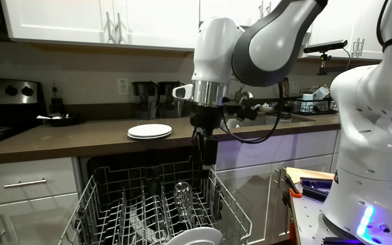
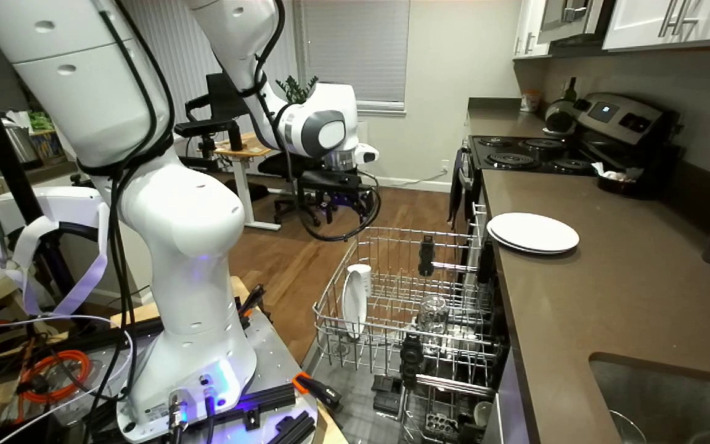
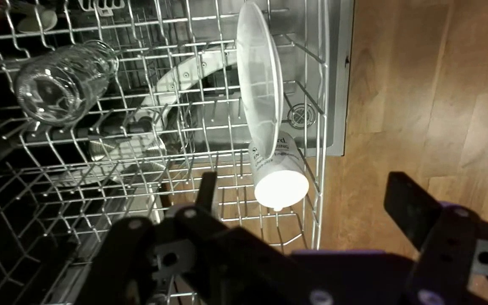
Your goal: Move the plate from the dishwasher to the countertop
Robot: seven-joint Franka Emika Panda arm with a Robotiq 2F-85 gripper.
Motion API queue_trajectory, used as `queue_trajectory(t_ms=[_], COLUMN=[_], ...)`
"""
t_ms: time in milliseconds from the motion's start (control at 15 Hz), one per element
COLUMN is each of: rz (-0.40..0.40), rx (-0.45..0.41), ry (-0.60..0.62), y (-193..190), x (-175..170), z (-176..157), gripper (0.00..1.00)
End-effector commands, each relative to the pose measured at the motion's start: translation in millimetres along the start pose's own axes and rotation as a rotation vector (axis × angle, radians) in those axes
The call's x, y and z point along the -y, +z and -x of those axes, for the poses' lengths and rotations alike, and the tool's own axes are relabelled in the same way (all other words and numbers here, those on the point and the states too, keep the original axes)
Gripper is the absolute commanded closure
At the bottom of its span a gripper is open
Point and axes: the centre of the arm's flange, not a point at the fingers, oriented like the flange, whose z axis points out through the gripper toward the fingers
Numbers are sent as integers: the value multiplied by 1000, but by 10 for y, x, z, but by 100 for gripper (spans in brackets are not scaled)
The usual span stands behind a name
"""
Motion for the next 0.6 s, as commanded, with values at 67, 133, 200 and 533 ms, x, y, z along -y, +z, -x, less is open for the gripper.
queue_trajectory(t_ms=[67, 133, 200, 533], rz=[0, 5, 10, 54], rx=[23, 31, 42, 97], ry=[-74, -84, -96, -173], y=[752, 876, 1025, 1594], x=[203, 212, 221, 236], z=[-77, -82, -97, -166], gripper=[0, 0, 0, 0])
